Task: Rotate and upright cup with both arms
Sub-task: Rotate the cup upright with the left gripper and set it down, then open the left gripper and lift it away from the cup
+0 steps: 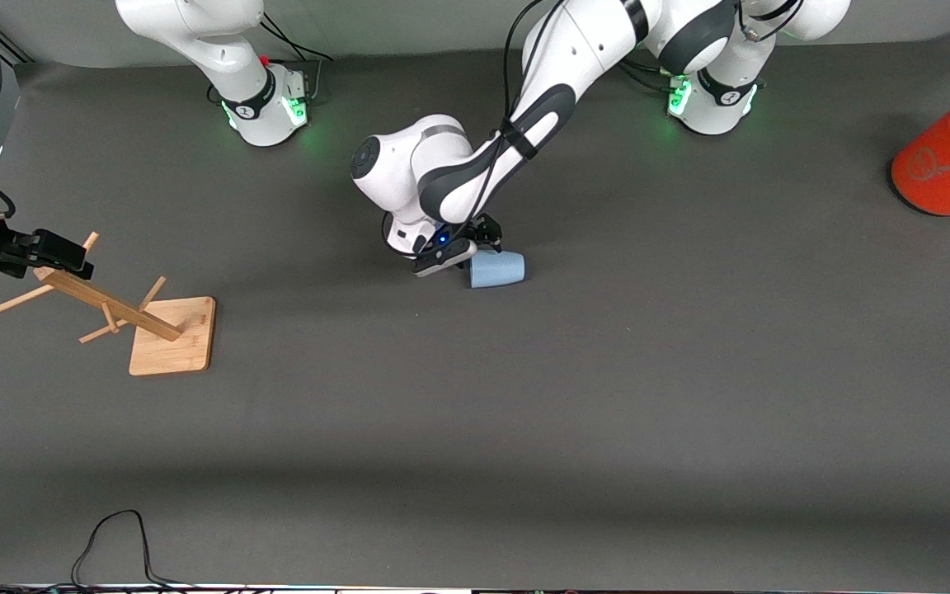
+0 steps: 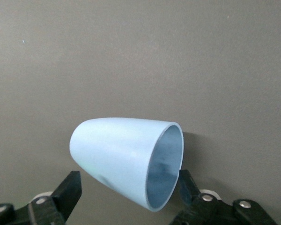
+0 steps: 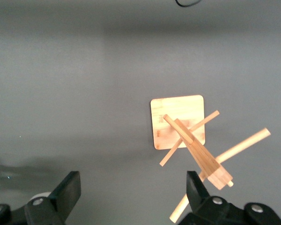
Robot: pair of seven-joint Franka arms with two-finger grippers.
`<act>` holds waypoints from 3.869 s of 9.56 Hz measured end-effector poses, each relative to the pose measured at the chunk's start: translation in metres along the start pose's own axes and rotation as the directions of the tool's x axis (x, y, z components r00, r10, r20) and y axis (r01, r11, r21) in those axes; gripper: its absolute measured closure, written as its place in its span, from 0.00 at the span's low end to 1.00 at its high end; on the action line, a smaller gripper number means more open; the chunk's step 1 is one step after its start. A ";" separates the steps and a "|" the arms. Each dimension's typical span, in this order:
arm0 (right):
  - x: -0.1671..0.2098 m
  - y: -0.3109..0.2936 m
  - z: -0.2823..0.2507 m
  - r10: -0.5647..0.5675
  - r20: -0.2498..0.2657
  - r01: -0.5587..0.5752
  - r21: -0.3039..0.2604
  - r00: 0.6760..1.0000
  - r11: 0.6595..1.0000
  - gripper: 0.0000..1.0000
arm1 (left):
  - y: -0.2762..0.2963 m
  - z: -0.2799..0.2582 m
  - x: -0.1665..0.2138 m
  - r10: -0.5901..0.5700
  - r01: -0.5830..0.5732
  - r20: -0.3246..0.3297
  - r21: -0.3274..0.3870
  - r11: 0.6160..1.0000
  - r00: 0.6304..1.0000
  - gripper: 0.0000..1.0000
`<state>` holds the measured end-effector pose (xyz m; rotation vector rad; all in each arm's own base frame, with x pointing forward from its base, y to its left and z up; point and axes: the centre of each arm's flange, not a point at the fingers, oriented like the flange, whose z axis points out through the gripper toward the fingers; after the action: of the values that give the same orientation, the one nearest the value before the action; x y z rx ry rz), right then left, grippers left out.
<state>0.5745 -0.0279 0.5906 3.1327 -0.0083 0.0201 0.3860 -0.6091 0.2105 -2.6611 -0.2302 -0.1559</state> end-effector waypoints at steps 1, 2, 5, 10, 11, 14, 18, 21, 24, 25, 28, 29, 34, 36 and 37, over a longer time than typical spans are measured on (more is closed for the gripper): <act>0.000 0.000 -0.002 -0.025 -0.010 0.025 0.000 1.000 1.000 0.00 | -0.001 0.002 0.002 -0.003 0.003 -0.002 0.007 1.000 1.000 0.28; -0.001 0.000 -0.005 -0.036 -0.014 0.036 0.000 0.999 0.999 0.00 | -0.003 0.001 0.005 -0.008 0.008 -0.006 0.017 1.000 1.000 0.47; -0.003 0.000 -0.009 -0.050 -0.022 0.050 -0.001 0.999 0.999 0.00 | -0.013 -0.011 0.013 -0.018 0.019 -0.006 0.053 0.998 1.000 0.75; -0.004 -0.001 -0.011 -0.065 -0.022 0.065 0.000 0.998 0.998 0.00 | -0.125 -0.051 0.148 0.010 0.006 0.243 -0.065 0.998 0.970 0.95; -0.004 -0.001 -0.011 -0.065 -0.022 0.065 -0.001 0.998 0.998 0.00 | -0.153 -0.046 0.173 -0.008 0.039 0.267 -0.109 0.993 0.964 0.95; -0.004 -0.001 -0.012 -0.065 -0.024 0.065 -0.001 0.998 0.998 0.00 | -0.219 -0.033 0.162 0.050 0.049 0.281 -0.333 0.942 0.959 0.95; -0.004 -0.001 -0.012 -0.064 -0.024 0.064 -0.001 0.998 0.998 0.00 | -0.229 0.011 0.106 0.100 0.035 0.241 -0.498 0.867 0.965 0.95; -0.004 0.006 -0.014 -0.053 -0.028 0.053 -0.002 0.998 0.999 0.00 | -0.200 -0.001 0.065 0.123 0.004 0.183 -0.573 0.820 0.975 0.95; -0.004 0.006 -0.015 -0.052 -0.031 0.052 -0.002 0.998 0.999 0.00 | -0.177 0.014 0.045 0.147 -0.013 0.184 -0.580 0.814 0.972 0.95; -0.004 0.006 -0.015 -0.052 -0.031 0.052 -0.002 0.998 0.999 0.00 | -0.170 0.024 0.041 0.153 -0.015 0.191 -0.578 0.816 0.970 0.94; -0.008 0.006 -0.012 -0.040 0.003 0.040 0.003 0.999 0.999 0.00 | -0.167 0.026 0.041 0.155 -0.014 0.194 -0.578 0.816 0.969 0.48; -0.008 0.005 -0.011 -0.013 0.011 0.013 0.003 1.000 1.000 0.00 | -0.169 0.022 0.045 0.157 -0.015 0.203 -0.569 0.822 0.967 0.34; -0.008 0.002 -0.011 0.007 0.012 -0.008 0.003 1.000 1.000 0.00 | -0.306 -0.065 0.183 0.122 0.022 0.263 -0.486 0.873 0.957 0.00; -0.008 0.002 -0.011 0.005 0.013 -0.005 0.003 1.000 1.000 0.00 | -0.427 -0.073 0.236 0.201 -0.055 0.262 -0.476 0.878 0.944 0.00; -0.008 0.002 -0.011 0.006 0.013 -0.006 0.003 1.000 1.000 0.00 | -0.489 -0.067 0.256 0.221 -0.070 0.265 -0.481 0.874 0.939 0.00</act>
<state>0.5663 -0.0302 0.6010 3.1363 -0.0179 -0.0003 0.5403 -0.1751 0.5221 -3.1649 -0.0923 0.3061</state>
